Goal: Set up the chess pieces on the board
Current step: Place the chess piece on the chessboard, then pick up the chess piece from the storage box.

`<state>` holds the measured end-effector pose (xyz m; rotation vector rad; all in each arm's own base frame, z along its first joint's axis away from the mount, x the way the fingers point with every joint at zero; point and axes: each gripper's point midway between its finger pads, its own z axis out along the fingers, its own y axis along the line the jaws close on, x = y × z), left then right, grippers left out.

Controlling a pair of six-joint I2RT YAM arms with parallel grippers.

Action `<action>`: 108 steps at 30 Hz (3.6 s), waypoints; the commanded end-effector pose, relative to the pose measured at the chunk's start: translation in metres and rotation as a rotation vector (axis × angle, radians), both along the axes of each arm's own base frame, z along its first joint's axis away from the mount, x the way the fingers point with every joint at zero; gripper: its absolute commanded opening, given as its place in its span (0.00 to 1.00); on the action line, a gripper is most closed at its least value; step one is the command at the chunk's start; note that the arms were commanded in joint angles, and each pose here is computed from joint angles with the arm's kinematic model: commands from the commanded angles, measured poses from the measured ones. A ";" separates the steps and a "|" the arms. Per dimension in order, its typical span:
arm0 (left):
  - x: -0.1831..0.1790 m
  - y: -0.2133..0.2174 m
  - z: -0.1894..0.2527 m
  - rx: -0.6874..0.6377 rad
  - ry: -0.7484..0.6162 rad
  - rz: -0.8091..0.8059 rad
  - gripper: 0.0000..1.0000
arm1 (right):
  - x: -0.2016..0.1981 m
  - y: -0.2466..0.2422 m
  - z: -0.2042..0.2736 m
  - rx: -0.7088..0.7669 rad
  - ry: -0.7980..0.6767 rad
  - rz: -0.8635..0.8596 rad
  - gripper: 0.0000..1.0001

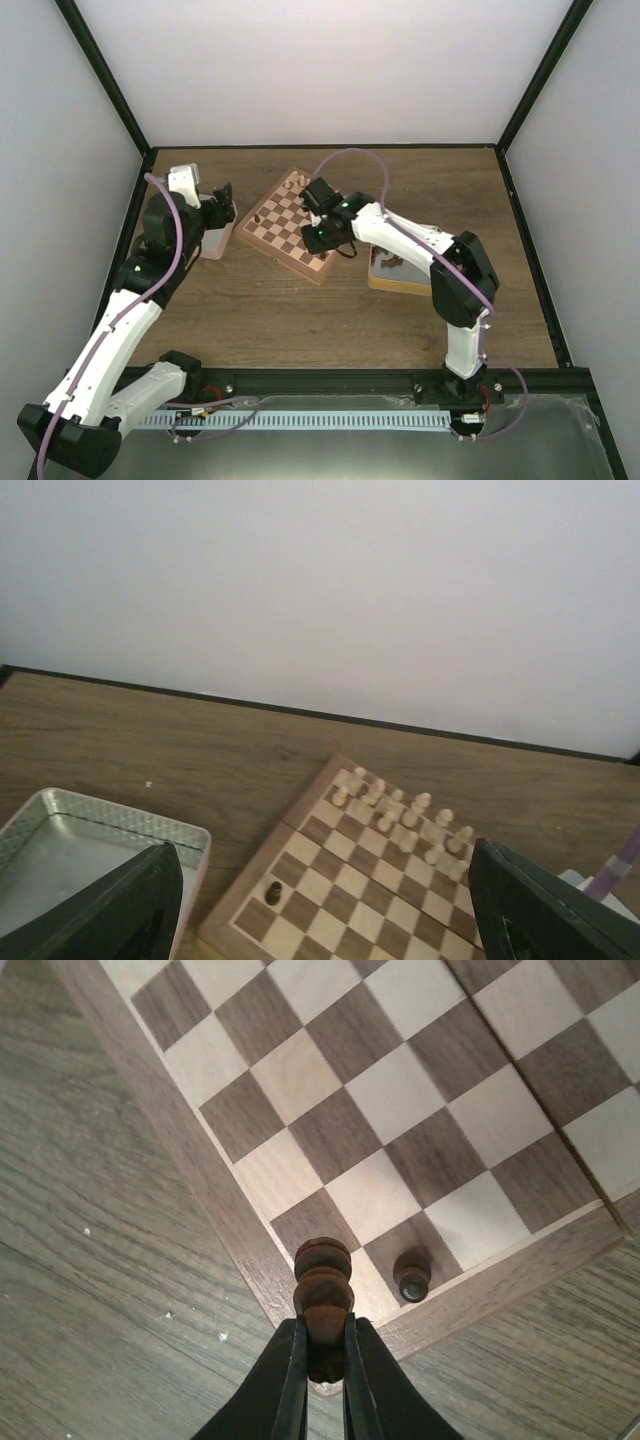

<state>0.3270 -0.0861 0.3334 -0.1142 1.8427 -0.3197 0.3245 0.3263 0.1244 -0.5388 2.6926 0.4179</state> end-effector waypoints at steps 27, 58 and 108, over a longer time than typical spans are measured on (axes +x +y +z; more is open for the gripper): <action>-0.018 0.049 -0.007 0.069 -0.086 0.222 0.81 | -0.004 0.028 -0.033 -0.315 -0.016 0.152 0.08; -0.015 0.036 -0.009 0.058 -0.083 0.154 0.81 | 0.035 -0.025 0.060 -0.065 -0.250 -0.222 0.44; -0.006 0.005 -0.023 0.002 -0.043 0.006 0.82 | 0.074 -0.257 -0.088 -0.145 -0.142 -0.698 0.15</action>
